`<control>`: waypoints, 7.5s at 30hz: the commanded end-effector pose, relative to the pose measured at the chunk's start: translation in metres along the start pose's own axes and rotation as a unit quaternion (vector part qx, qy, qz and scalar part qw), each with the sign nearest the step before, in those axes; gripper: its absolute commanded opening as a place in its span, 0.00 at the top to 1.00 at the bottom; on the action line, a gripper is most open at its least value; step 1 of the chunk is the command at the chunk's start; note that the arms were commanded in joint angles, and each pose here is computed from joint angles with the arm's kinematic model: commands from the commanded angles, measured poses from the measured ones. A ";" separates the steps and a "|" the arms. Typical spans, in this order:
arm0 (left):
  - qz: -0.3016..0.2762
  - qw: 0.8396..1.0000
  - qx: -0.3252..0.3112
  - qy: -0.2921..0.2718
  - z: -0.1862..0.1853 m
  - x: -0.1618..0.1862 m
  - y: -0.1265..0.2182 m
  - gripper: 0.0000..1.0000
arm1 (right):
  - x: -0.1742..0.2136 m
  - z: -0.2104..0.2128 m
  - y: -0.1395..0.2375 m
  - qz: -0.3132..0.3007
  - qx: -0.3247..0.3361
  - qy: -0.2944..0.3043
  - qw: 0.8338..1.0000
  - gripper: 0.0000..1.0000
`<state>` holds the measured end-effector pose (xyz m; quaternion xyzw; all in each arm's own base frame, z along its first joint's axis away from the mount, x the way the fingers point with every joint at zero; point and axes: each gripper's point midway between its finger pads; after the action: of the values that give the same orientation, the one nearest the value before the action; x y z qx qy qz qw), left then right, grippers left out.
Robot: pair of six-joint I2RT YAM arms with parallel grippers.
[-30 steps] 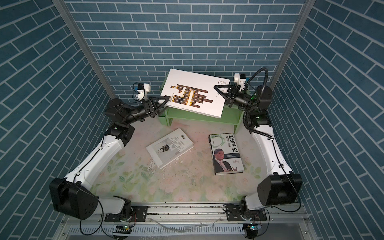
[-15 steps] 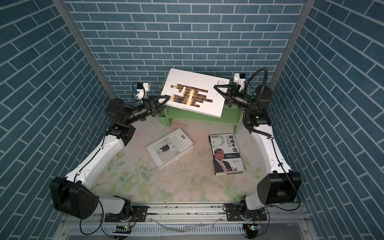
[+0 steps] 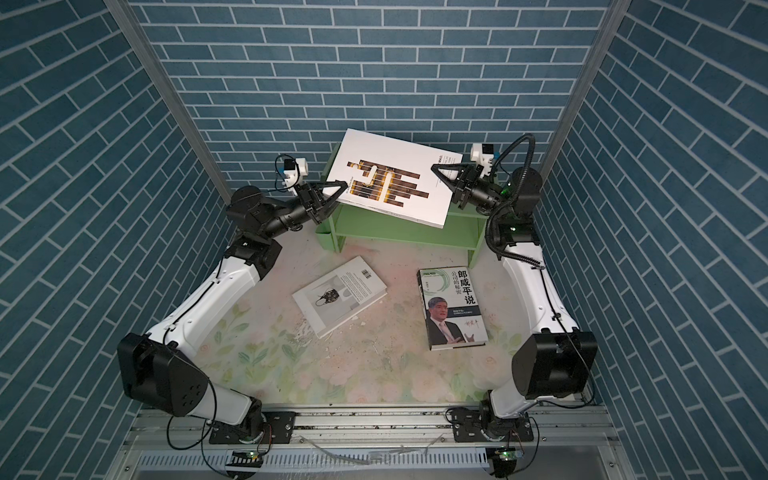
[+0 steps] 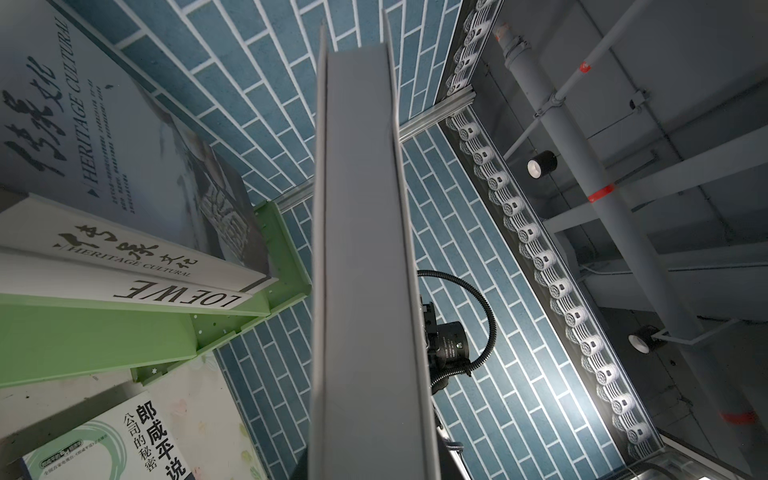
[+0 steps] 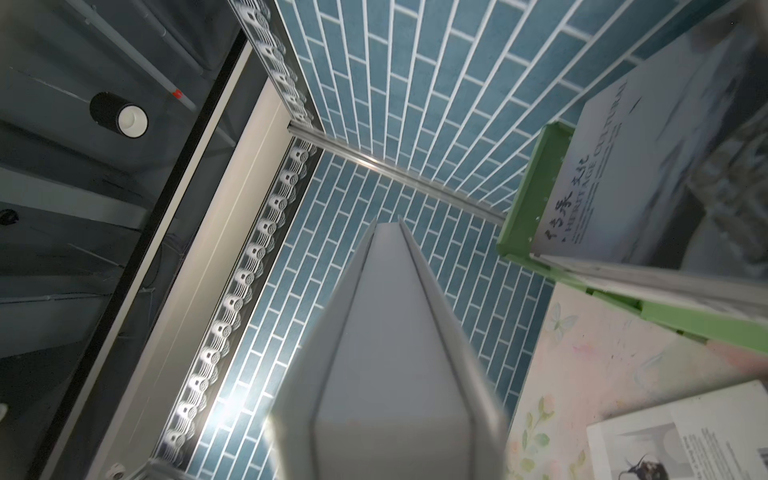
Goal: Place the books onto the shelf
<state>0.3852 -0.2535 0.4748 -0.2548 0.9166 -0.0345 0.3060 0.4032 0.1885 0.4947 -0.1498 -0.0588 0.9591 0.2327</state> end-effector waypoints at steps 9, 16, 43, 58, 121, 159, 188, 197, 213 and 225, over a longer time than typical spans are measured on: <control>-0.082 0.996 -0.010 -0.025 -0.004 -0.047 -0.027 0.77 | -0.060 -0.007 0.014 -0.148 0.061 0.056 0.986 0.33; -0.072 0.996 -0.054 -0.024 0.021 -0.059 -0.048 0.77 | -0.068 -0.016 0.048 -0.223 0.184 0.131 0.948 0.32; -0.065 0.993 -0.095 0.006 0.083 -0.082 -0.095 0.77 | -0.077 -0.066 0.037 -0.197 0.319 0.280 0.884 0.24; -0.057 0.991 -0.113 0.037 0.096 -0.078 -0.099 0.77 | -0.103 -0.055 0.014 -0.200 0.327 0.313 0.869 0.22; -0.080 0.953 -0.285 -0.072 0.131 -0.117 -0.023 0.13 | -0.097 -0.169 0.031 -0.152 0.487 0.300 0.806 0.28; 0.064 0.894 -0.271 -0.350 0.134 -0.058 -0.028 0.22 | -0.091 -0.095 -0.016 -0.156 0.320 0.329 0.875 0.25; 0.038 0.891 -0.278 -0.357 0.148 -0.070 -0.038 0.41 | -0.076 -0.087 -0.018 -0.142 0.290 0.308 0.895 0.30; 0.038 0.895 -0.234 -0.378 0.126 -0.059 -0.035 0.32 | -0.079 -0.088 -0.015 -0.149 0.300 0.312 0.889 0.29; 0.039 0.887 -0.260 -0.379 0.148 -0.060 -0.034 0.51 | -0.082 -0.084 -0.018 -0.152 0.296 0.317 0.888 0.29; 0.037 0.889 -0.252 -0.380 0.151 -0.060 -0.048 0.58 | -0.087 -0.088 -0.023 -0.152 0.294 0.318 0.888 0.31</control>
<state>0.5323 -0.2438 0.3871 -0.2795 0.7220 0.3181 0.5472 0.5140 0.1712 0.4163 -0.3451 0.3003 0.7930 0.4022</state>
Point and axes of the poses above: each gripper's point midway between its finger pads, its own y axis back along the fingers, its own z axis along the line the jaws close on, x = y × z, and after that the axes turned 7 degrees about -y, right-handed
